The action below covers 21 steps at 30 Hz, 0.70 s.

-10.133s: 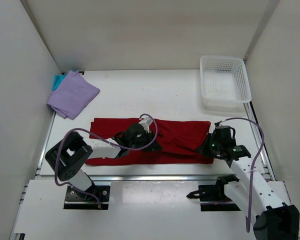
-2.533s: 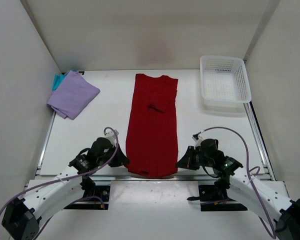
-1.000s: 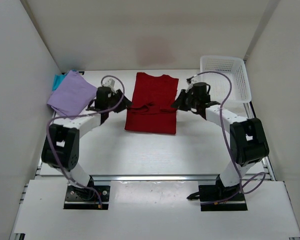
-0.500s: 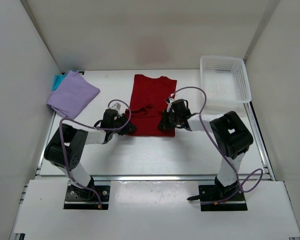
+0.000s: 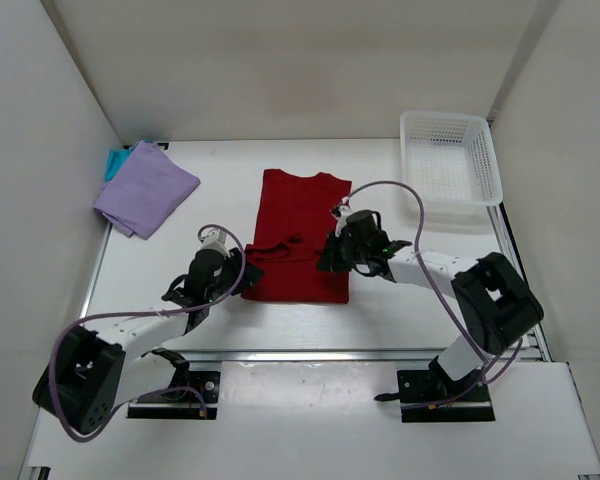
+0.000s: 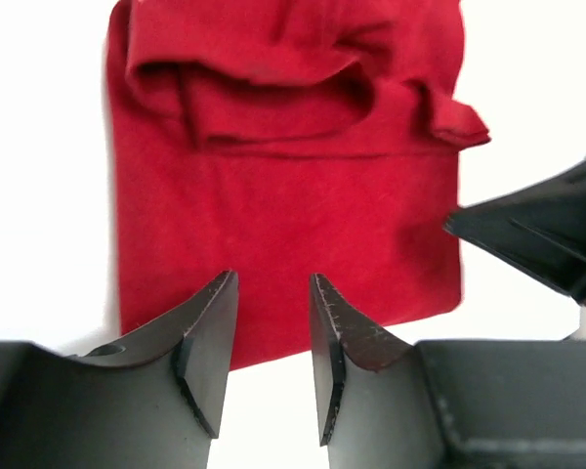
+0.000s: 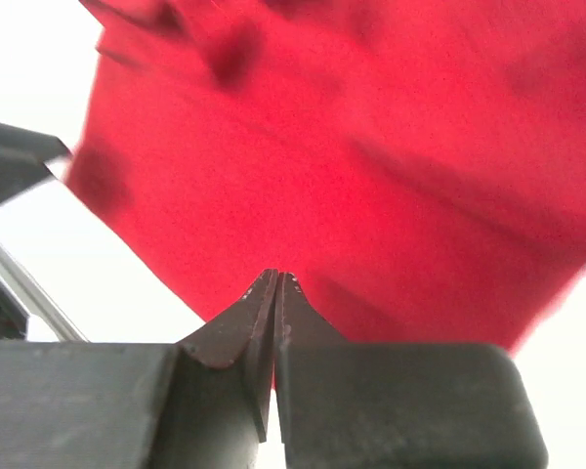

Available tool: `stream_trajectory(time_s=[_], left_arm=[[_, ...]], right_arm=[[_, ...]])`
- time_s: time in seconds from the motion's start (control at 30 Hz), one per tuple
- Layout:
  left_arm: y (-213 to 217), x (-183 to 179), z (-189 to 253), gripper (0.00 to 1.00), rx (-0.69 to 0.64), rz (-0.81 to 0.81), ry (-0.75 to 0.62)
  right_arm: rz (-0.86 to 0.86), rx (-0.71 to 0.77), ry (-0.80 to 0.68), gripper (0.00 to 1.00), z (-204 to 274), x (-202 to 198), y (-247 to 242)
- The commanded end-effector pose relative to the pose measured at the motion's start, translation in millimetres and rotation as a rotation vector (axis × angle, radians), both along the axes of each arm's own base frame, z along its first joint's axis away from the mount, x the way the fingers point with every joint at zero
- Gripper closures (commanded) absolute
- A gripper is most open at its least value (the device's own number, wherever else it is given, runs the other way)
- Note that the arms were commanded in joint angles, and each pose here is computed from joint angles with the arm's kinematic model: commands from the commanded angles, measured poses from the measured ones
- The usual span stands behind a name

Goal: Fold and stack the t-shirts
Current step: Fold the folded rectangular tshirt in 1/3 of the way

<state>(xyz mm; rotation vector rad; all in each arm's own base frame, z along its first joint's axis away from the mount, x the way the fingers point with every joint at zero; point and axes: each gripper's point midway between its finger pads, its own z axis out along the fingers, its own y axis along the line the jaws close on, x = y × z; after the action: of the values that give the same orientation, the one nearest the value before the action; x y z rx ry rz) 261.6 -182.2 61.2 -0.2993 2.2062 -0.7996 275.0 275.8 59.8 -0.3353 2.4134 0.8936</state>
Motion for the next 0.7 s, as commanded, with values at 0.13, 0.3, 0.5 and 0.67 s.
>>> stream_trajectory(time_s=[0.13, 0.3, 0.5, 0.67], left_arm=[[-10, -2, -7, 0.53, -0.001, -0.021, 0.022], [-20, 2, -15, 0.54, -0.002, -0.051, 0.034], [-2, -10, -47, 0.54, 0.013, -0.024, 0.105], [-1, -17, -47, 0.53, -0.019, -0.028, 0.102]], right_arm=[[0.158, 0.022, -0.054, 1.0, 2, 20, 72], [0.176, -0.021, -0.074, 1.0, -13, 31, 95], [0.111, -0.096, -0.121, 1.0, -31, 57, 87], [-0.031, -0.18, -0.294, 1.0, -28, 101, 69]])
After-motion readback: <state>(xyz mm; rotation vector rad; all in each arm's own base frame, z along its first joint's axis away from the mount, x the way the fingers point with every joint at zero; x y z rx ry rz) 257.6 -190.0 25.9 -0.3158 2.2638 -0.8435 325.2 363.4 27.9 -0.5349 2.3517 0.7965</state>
